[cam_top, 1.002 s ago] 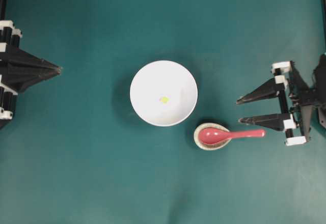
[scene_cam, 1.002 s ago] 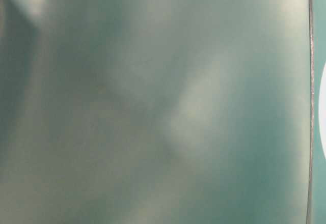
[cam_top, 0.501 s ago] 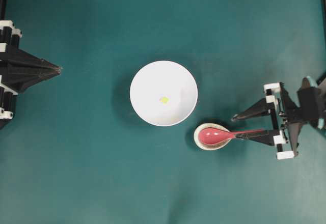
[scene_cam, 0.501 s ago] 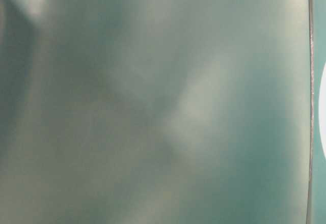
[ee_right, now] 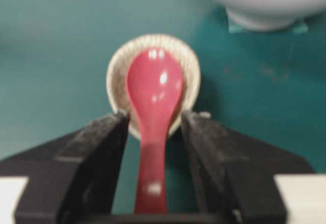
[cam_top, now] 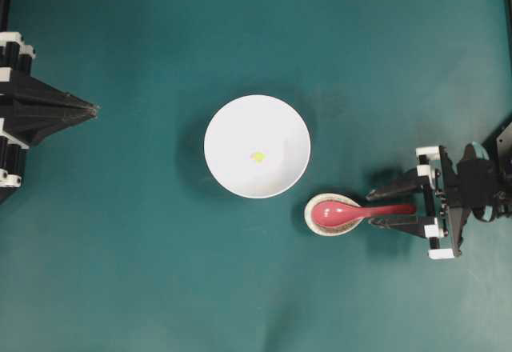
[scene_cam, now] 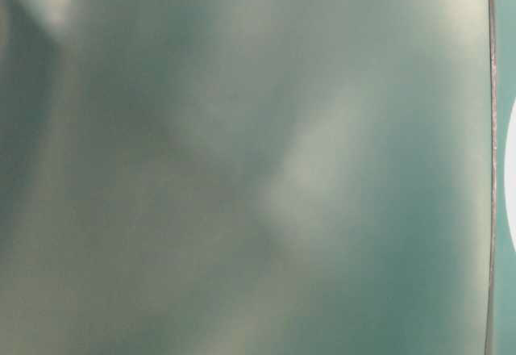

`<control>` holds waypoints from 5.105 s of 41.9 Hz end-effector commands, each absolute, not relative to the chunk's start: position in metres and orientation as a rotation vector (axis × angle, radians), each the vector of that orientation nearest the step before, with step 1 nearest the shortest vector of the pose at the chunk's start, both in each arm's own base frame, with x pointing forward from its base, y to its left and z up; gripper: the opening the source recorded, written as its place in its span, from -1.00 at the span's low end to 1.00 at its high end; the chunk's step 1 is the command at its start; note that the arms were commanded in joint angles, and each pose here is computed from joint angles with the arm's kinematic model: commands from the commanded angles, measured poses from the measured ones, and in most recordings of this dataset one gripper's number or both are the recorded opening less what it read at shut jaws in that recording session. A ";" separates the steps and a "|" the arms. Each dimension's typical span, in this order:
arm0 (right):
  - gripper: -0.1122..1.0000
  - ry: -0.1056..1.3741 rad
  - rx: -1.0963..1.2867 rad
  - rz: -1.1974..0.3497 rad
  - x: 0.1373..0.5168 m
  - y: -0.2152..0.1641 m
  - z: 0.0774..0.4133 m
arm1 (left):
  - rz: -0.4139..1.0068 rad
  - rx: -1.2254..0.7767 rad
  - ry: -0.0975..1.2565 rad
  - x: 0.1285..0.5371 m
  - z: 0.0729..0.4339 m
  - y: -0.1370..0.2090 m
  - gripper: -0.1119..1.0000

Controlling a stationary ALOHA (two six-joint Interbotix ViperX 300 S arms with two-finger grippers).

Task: Scoop the yellow hexagonal prism block from the bowl with a spoon using the right arm.
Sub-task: 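Lower the right gripper and close it on the pink spoon handle, then lift the spoon with the right gripper and carry it into the bowl, then push the spoon bowl under the yellow block with the right gripper, then lift the spoon with the yellow block out of the bowl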

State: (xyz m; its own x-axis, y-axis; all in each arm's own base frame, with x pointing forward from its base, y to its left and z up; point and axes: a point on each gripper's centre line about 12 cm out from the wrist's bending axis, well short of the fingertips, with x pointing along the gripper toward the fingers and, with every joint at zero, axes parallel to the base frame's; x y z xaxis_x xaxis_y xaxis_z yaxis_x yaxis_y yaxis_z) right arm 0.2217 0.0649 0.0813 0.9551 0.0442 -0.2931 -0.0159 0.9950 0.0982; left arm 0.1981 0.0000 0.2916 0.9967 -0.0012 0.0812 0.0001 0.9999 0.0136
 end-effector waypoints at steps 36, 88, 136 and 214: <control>-0.40 0.290 0.105 0.034 0.224 0.068 0.081 | -0.003 0.018 -0.092 0.201 0.299 0.000 -0.81; -0.40 0.601 0.335 -0.080 0.305 -0.010 0.229 | -0.001 0.018 0.012 0.202 0.285 0.000 -0.81; -0.40 1.145 0.373 -0.067 0.384 -0.038 0.218 | -0.002 0.014 0.049 0.201 0.278 0.000 -0.81; -0.40 0.919 0.323 -0.130 0.428 -0.053 0.205 | -0.001 0.014 0.057 0.201 0.275 0.000 -0.81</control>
